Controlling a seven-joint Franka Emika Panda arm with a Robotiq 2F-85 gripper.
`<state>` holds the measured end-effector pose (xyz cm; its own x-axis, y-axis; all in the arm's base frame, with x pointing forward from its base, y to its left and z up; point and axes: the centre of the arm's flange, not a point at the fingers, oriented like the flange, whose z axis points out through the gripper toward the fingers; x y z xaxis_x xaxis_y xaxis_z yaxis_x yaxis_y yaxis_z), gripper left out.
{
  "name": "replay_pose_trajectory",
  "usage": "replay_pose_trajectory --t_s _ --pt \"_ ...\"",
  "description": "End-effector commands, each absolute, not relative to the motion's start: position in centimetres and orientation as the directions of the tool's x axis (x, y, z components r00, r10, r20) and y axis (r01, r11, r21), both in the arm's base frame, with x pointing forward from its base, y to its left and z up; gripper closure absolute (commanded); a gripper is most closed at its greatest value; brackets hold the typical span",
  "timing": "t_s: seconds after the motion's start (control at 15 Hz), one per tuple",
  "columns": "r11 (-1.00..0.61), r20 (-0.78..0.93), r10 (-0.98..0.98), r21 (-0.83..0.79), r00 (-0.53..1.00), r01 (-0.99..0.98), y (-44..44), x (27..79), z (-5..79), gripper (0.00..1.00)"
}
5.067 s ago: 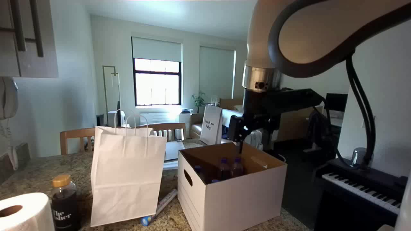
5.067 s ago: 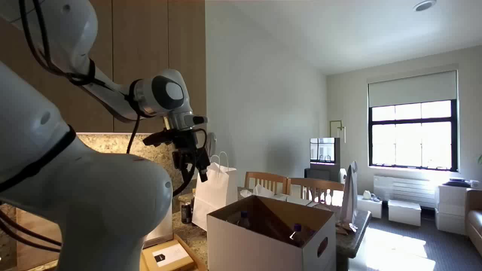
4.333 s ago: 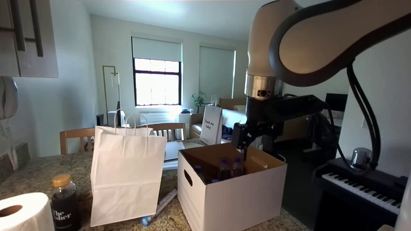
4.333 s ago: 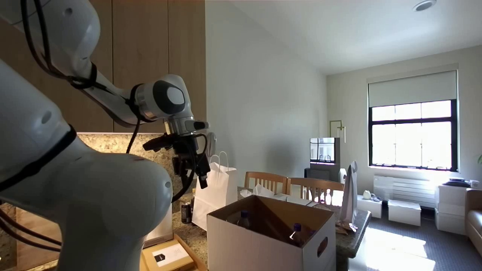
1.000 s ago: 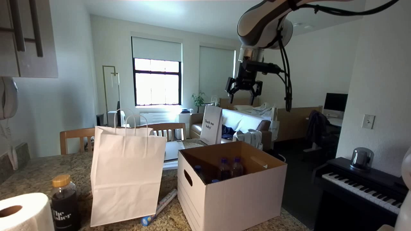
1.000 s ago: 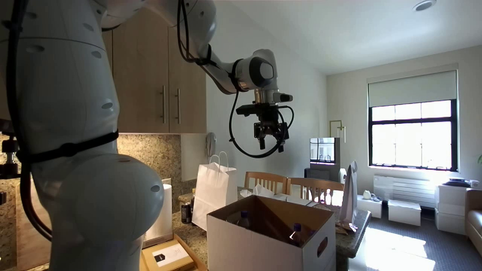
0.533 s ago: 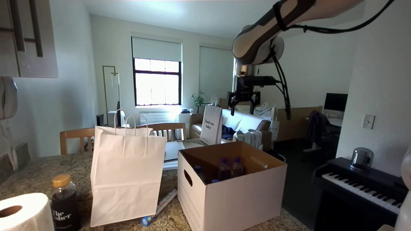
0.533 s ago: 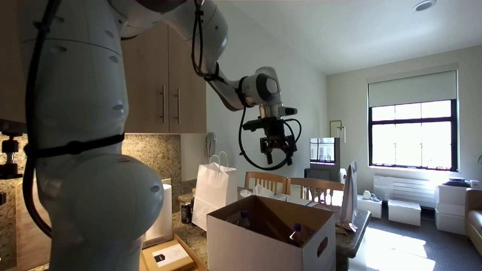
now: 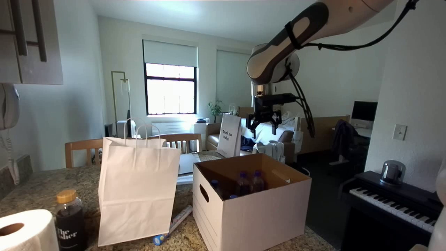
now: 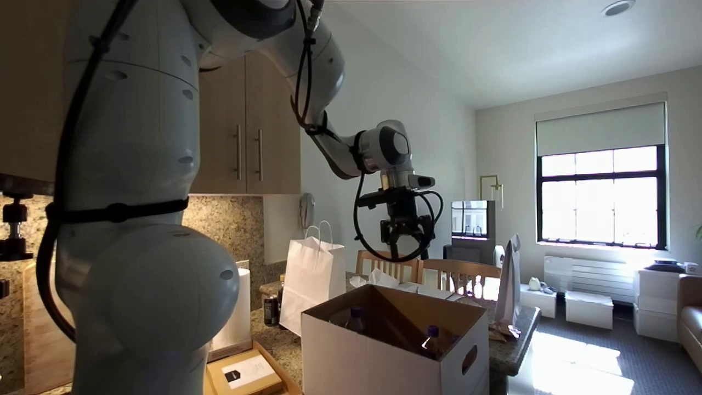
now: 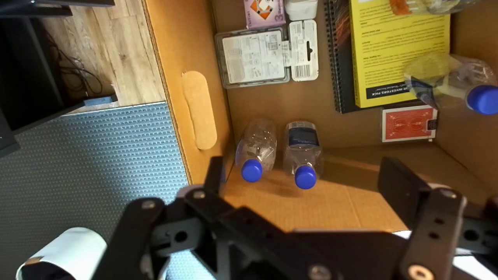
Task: Remove the water bottles from the box
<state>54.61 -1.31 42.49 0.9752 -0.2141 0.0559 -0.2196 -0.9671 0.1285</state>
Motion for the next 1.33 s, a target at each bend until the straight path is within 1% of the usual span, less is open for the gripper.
replay_pose_trajectory --t_s 0.0,0.27,0.4,0.67,0.73,0.93,1.27 --pt "-0.967 0.056 -0.214 0.129 0.975 -0.220 -1.3 54.6 42.5 0.00" --pt "-0.958 -0.016 -0.256 0.135 0.966 -0.252 -2.3 59.7 36.7 0.00" --pt "-0.947 0.017 -0.292 0.135 0.956 -0.292 -2.8 62.0 34.2 0.00" --pt "-0.925 0.019 -0.347 0.156 0.938 -0.346 -4.1 65.5 29.0 0.00" --pt "-0.941 -0.003 -0.308 0.148 0.951 -0.305 -3.9 62.8 30.4 0.00" --pt "-0.934 -0.003 -0.324 0.158 0.946 -0.319 -4.2 64.5 28.2 0.00" --pt "-0.934 0.006 -0.324 0.156 0.946 -0.321 -4.2 64.9 28.5 0.00"
